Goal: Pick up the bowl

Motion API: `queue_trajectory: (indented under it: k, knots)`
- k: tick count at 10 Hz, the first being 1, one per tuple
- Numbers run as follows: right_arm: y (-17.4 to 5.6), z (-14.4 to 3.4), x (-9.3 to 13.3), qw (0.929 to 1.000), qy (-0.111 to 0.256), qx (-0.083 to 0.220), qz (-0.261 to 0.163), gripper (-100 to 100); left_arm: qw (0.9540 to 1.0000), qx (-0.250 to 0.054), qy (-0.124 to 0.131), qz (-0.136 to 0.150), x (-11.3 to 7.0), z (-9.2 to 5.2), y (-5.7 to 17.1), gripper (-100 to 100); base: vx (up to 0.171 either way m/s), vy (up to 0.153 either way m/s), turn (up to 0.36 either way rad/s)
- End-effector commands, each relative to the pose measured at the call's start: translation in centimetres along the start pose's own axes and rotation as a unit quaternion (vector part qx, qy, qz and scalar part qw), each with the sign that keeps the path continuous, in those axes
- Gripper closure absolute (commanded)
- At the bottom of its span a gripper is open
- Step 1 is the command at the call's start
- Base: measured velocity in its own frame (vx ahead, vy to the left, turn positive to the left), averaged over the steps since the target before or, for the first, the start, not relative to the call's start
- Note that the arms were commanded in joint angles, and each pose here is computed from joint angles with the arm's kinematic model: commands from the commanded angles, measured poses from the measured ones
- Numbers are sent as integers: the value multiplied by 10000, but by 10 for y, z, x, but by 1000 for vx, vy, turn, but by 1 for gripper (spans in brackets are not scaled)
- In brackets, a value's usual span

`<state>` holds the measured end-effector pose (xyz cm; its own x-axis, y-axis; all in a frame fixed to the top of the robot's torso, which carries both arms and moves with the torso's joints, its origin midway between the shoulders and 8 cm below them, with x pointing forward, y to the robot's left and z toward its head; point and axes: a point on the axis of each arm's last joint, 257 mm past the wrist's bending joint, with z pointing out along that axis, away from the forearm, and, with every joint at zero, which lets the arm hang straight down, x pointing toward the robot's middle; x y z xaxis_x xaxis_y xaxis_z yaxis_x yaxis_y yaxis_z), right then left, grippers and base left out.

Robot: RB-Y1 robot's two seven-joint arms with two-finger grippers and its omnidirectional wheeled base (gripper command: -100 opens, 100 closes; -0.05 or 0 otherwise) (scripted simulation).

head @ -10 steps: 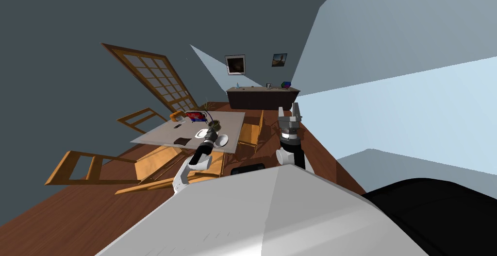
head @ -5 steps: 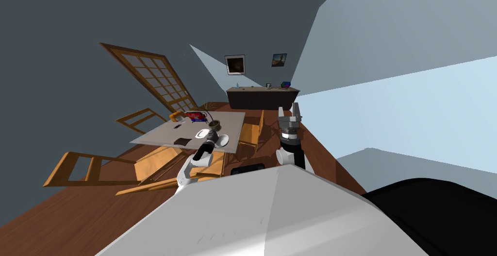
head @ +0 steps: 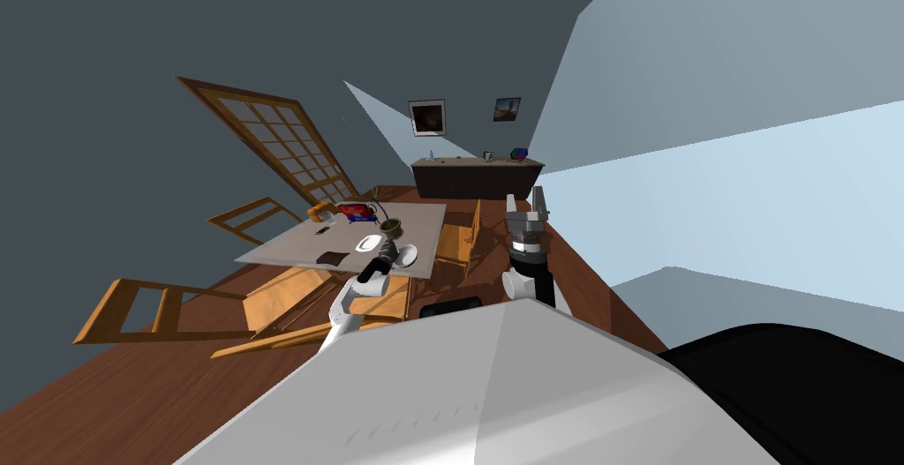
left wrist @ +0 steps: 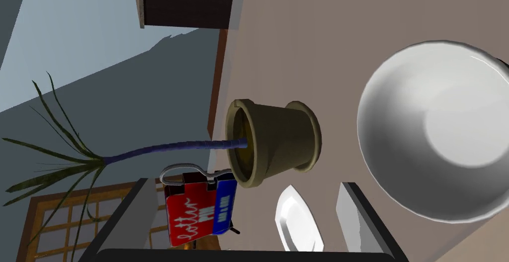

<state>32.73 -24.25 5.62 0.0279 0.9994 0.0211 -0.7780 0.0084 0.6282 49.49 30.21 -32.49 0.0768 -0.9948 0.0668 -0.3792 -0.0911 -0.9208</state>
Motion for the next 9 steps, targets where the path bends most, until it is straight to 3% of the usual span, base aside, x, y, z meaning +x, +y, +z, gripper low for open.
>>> queue_trajectory:
  k: [1, 6, 7, 8, 9]
  knots:
    - [0, 0, 0, 10000, 0, 0, 0, 0, 9993, -351, -109, -80, -6, 7, 21, -100, 7, 22, -17]
    - [0, 0, 0, 10000, 0, 0, 0, 0, 9915, -1206, -371, -318, -19, 20, 74, -100, 12, 29, -21]
    - [0, 0, 0, 10000, 0, 0, 0, 0, 9878, -1439, -435, -401, -20, 23, 86, -100, 12, 18, -14]
    - [0, 0, 0, 10000, 0, 0, 0, 0, 9873, -1470, -448, -401, -21, 23, 90, -100, 11, 13, -11]
    - [0, 0, 0, 10000, 0, 0, 0, 0, 9827, -1712, -513, -485, -23, 24, 104, -100, 13, 16, -16]
